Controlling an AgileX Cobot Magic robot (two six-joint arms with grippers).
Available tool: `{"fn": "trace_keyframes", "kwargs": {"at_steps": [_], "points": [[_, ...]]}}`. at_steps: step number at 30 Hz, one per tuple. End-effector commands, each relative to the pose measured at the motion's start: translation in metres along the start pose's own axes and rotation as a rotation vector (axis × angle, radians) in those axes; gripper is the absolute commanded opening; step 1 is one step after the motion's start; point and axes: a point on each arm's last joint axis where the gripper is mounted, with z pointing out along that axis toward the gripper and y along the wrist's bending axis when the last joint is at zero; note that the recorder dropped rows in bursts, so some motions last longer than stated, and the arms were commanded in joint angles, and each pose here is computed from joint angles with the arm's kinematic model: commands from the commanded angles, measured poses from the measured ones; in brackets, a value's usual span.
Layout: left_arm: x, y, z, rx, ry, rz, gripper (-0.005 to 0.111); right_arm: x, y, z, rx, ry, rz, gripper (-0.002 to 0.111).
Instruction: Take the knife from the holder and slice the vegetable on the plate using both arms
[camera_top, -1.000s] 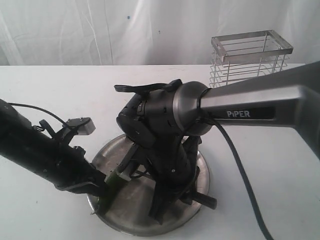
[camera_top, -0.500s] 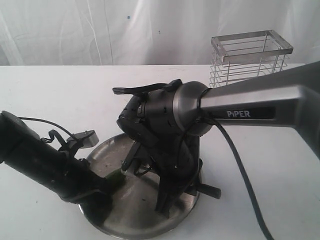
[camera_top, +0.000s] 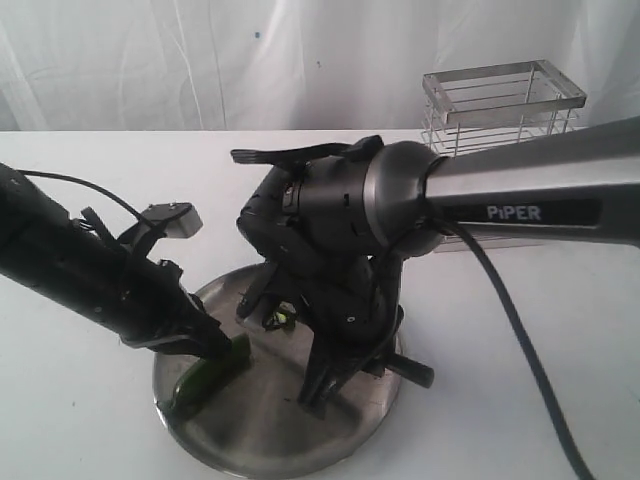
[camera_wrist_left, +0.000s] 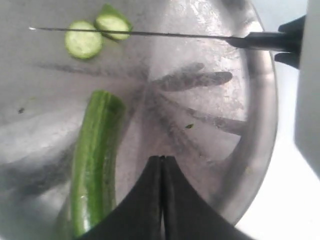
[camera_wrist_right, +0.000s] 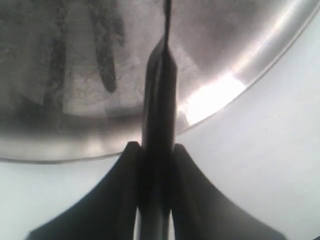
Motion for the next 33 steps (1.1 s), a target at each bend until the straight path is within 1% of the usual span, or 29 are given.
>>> {"fn": "trace_keyframes", "kwargs": {"at_steps": [1, 5, 7, 10, 12, 15, 20, 23, 28, 30, 33], "points": [[0.000, -0.004, -0.018, -0.080, 0.001, 0.029, 0.000, 0.001, -0.005, -0.011, -0.059, -0.077, 0.095, 0.000], [-0.001, -0.008, -0.028, -0.109, -0.015, 0.041, 0.000, -0.002, -0.015, -0.006, -0.182, -0.125, 0.211, 0.000], [-0.001, -0.010, -0.032, -0.114, -0.023, 0.043, 0.000, -0.006, -0.021, -0.004, -0.268, -0.174, 0.289, 0.000], [0.000, -0.011, -0.036, -0.129, -0.023, 0.045, 0.000, -0.012, -0.025, -0.004, -0.400, -0.263, 0.352, 0.000], [0.000, -0.012, -0.037, -0.133, -0.024, 0.045, 0.000, -0.014, -0.029, -0.004, -0.465, -0.304, 0.385, 0.000], [0.000, -0.012, -0.037, -0.133, -0.026, 0.044, 0.000, -0.015, -0.036, -0.003, -0.493, -0.333, 0.410, 0.000], [-0.001, -0.013, -0.037, -0.129, -0.030, 0.035, 0.000, -0.011, -0.043, 0.003, -0.511, -0.334, 0.403, 0.000], [-0.001, -0.013, -0.037, -0.125, -0.035, 0.028, 0.000, -0.010, -0.040, 0.007, -0.520, -0.329, 0.390, 0.000], [-0.001, -0.013, -0.037, -0.119, -0.034, 0.024, 0.000, -0.014, -0.038, 0.014, -0.539, -0.355, 0.417, 0.000], [-0.001, -0.014, -0.037, -0.115, -0.030, 0.024, 0.000, -0.015, -0.038, 0.016, -0.540, -0.363, 0.427, 0.002], [-0.001, -0.014, -0.037, -0.113, -0.030, 0.023, 0.000, -0.016, -0.039, 0.019, -0.541, -0.356, 0.430, 0.012]]}}
